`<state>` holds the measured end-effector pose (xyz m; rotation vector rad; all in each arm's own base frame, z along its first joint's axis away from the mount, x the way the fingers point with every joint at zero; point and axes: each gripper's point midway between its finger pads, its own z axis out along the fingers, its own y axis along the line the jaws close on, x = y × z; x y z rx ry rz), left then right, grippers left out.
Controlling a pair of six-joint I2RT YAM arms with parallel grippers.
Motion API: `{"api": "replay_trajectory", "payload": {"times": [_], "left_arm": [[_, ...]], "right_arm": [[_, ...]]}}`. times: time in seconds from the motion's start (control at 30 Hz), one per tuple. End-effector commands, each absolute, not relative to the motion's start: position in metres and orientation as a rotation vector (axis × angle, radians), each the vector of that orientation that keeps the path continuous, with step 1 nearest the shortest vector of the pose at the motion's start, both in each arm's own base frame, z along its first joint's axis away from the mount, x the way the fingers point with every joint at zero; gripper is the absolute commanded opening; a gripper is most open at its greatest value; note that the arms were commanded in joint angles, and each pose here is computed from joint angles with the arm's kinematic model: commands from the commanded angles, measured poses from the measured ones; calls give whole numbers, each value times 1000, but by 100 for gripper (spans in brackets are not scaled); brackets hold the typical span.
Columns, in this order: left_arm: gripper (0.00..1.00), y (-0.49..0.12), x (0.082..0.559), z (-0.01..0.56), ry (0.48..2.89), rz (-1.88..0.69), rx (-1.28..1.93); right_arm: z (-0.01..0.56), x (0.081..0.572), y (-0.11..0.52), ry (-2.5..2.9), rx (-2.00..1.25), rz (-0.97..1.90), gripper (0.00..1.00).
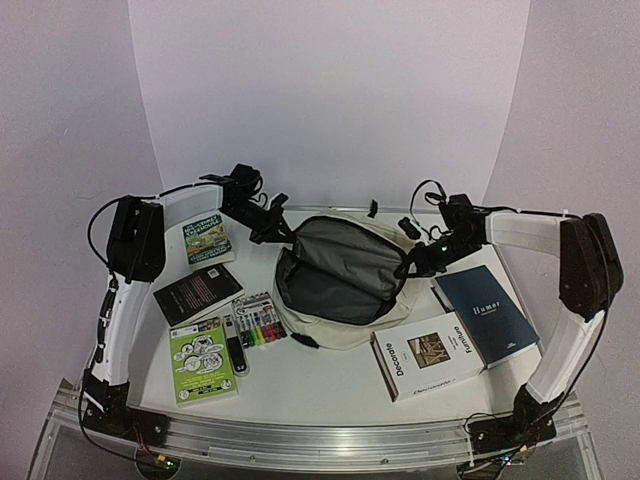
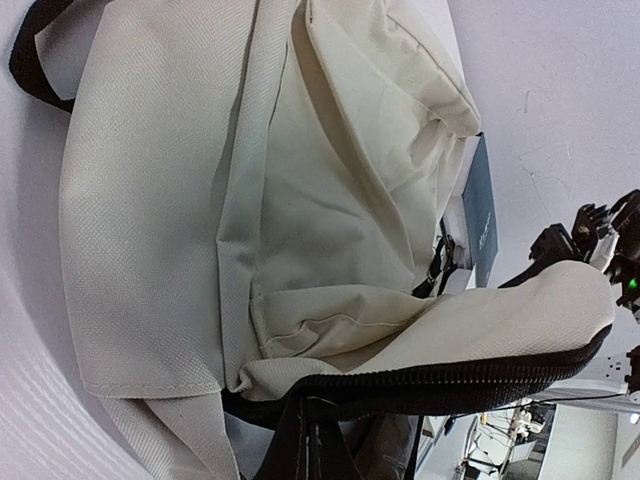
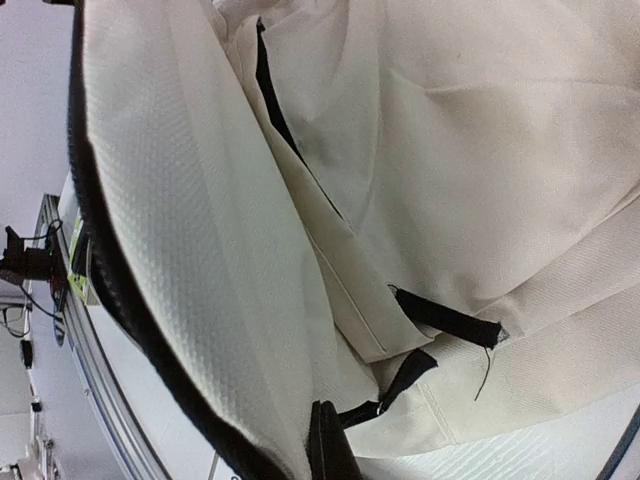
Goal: Pack the student bag
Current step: Adjust the student bag at the center of the board.
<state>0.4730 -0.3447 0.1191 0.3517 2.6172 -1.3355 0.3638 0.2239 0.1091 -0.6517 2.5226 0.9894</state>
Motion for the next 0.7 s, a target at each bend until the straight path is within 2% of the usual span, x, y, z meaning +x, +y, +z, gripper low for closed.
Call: {"api": "replay_trajectory", "payload": {"times": [0.0, 0.07, 0.13, 0.23, 0.4, 0.47, 0.67], "left_arm": [[0, -292, 518, 126, 2630, -1196, 217], [0, -294, 526, 117, 2640, -1194, 182], [0, -291, 535, 106, 2656, -1151, 126], [2, -288, 539, 93, 2678, -1124, 59], [28, -285, 541, 85, 2684, -1103, -3], [40, -283, 543, 87, 2682, -1087, -9], [65, -275, 555, 138, 2570, -999, 9]], "right_arm": [[64, 362, 207, 2739, -643, 1018, 0], [50, 377, 206, 2777, -621, 964, 3], [42, 389, 199, 2798, -609, 866, 14], [39, 409, 187, 2802, -582, 702, 20], [45, 430, 176, 2790, -522, 557, 49], [56, 435, 177, 2764, -516, 555, 56], [120, 440, 183, 2616, -552, 582, 80]]}}
